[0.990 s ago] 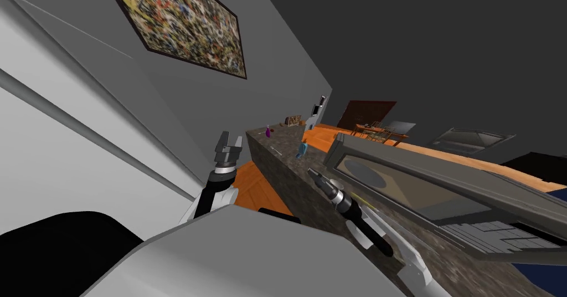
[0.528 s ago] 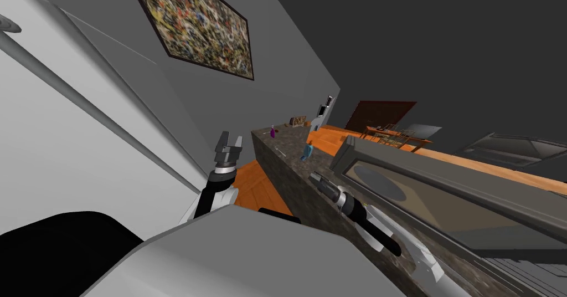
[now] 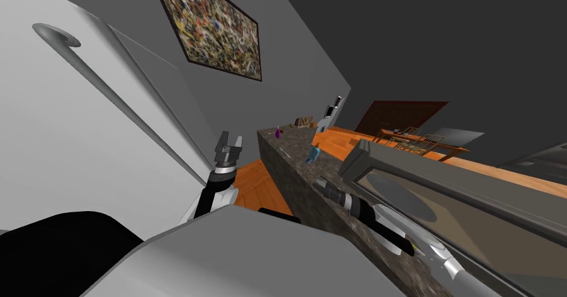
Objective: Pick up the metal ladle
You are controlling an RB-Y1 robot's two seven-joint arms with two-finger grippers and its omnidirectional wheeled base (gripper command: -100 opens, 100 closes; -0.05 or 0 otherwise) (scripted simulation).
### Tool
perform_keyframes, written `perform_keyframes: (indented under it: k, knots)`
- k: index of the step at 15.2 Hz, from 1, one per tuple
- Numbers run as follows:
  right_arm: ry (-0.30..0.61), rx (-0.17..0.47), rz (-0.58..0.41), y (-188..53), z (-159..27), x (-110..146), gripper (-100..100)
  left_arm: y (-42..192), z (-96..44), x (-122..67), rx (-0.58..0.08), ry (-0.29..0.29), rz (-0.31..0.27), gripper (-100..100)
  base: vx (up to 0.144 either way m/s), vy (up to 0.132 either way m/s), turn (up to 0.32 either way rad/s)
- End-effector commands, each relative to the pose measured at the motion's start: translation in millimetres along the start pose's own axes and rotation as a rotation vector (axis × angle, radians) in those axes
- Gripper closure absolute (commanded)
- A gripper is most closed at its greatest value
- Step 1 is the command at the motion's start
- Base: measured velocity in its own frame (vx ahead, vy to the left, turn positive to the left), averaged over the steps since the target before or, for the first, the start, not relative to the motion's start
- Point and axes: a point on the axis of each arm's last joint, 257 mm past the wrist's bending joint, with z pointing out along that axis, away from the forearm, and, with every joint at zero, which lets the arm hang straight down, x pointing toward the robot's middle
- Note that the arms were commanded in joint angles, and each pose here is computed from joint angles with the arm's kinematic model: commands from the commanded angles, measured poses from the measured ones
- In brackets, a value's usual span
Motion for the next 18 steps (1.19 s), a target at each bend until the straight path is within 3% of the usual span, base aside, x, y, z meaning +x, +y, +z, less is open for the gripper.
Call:
perform_keyframes:
  k: [1, 2, 5, 7, 12, 14, 15, 16, 17, 18]
  knots:
    - [0.056, 0.037, -0.026, -14, -12.1, 7, -100, 0, 0.0, 0.0, 0.000, 0.000, 0.000, 0, 0.020, 0.019, 0.143]
    - [0.057, 0.038, -0.027, -15, -12.4, 7, -100, 0, 0.0, 0.0, 0.000, 0.000, 0.000, 0, 0.010, 0.009, 0.072]
    - [0.168, 0.116, -0.067, -47, -39.5, 24, -100, 0, 0.0, 0.0, 0.000, 0.000, 0.000, 0, 0.018, 0.013, 0.199]
    - [0.185, 0.127, -0.079, -50, -45.3, 23, -100, 0, 0.0, 0.0, 0.000, 0.000, 0.000, 0, 0.016, 0.010, 0.110]
    - [0.350, 0.248, -0.130, -94, -99.5, 42, -100, 0, 0.0, 0.0, 0.000, 0.000, 0.000, 0, 0.021, 0.006, 0.192]
    - [0.363, 0.258, -0.140, -96, -105.0, 39, -100, 0, 0.0, 0.0, 0.000, 0.000, 0.000, 0, 0.015, 0.007, 0.072]
    - [0.415, 0.297, -0.153, -108, -125.2, 44, -100, 0, 0.0, 0.0, 0.000, 0.000, 0.000, 0, 0.017, 0.006, 0.104]
    - [0.418, 0.299, -0.155, -109, -126.5, 44, -100, 0, 0.0, 0.0, 0.000, 0.000, 0.000, 0, 0.014, 0.000, 0.125]
    - [0.468, 0.335, -0.163, -119, -146.4, 49, -100, 0, 0.0, 0.0, 0.000, 0.000, 0.000, 0, 0.023, -0.004, 0.231]
    - [0.472, 0.338, -0.166, -120, -148.3, 48, -100, 0, 0.0, 0.0, 0.000, 0.000, 0.000, 0, 0.020, -0.001, 0.164]
